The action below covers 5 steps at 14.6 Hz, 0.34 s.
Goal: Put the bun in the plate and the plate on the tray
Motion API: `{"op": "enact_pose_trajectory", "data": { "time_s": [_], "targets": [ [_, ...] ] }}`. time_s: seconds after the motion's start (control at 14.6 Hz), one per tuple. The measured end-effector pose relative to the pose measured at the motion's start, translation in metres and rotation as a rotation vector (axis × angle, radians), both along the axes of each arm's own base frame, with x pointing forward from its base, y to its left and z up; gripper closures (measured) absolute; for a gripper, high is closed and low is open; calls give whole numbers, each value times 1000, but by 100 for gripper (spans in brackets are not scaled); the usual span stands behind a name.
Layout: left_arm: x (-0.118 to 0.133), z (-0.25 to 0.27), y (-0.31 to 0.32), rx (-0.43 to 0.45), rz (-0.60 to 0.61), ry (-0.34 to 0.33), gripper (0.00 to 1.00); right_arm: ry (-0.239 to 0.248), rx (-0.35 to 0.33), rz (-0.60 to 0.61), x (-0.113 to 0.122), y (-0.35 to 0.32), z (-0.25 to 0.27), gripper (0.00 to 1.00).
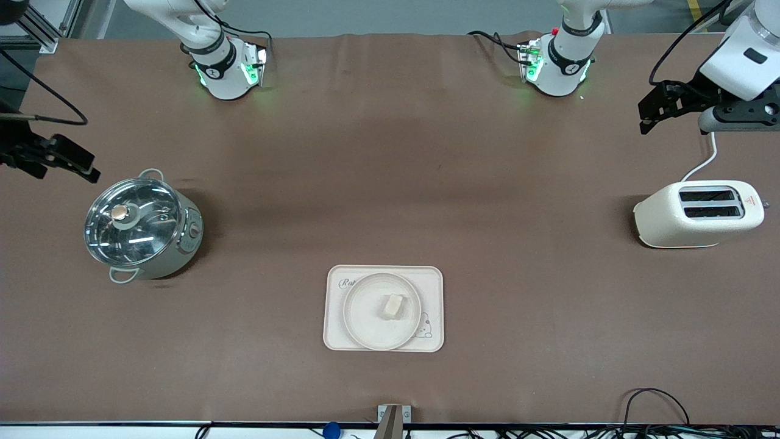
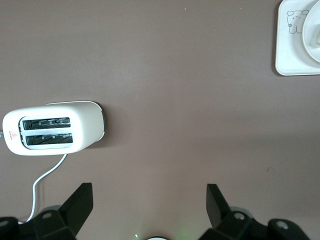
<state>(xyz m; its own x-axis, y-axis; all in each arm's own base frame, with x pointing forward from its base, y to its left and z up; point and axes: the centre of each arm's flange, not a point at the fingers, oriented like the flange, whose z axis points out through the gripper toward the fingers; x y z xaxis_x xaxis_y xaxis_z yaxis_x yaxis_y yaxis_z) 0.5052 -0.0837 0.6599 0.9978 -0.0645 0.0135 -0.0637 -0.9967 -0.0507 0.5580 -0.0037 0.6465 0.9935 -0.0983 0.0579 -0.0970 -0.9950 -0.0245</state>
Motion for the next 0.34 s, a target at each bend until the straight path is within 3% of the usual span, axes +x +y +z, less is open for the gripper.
{"op": "enact_pose_trajectory", "data": {
  "time_s": [0.34],
  "targets": [
    [0, 0, 0, 0, 1, -1, 0, 21, -2, 21, -1, 6, -9, 0]
  ]
}}
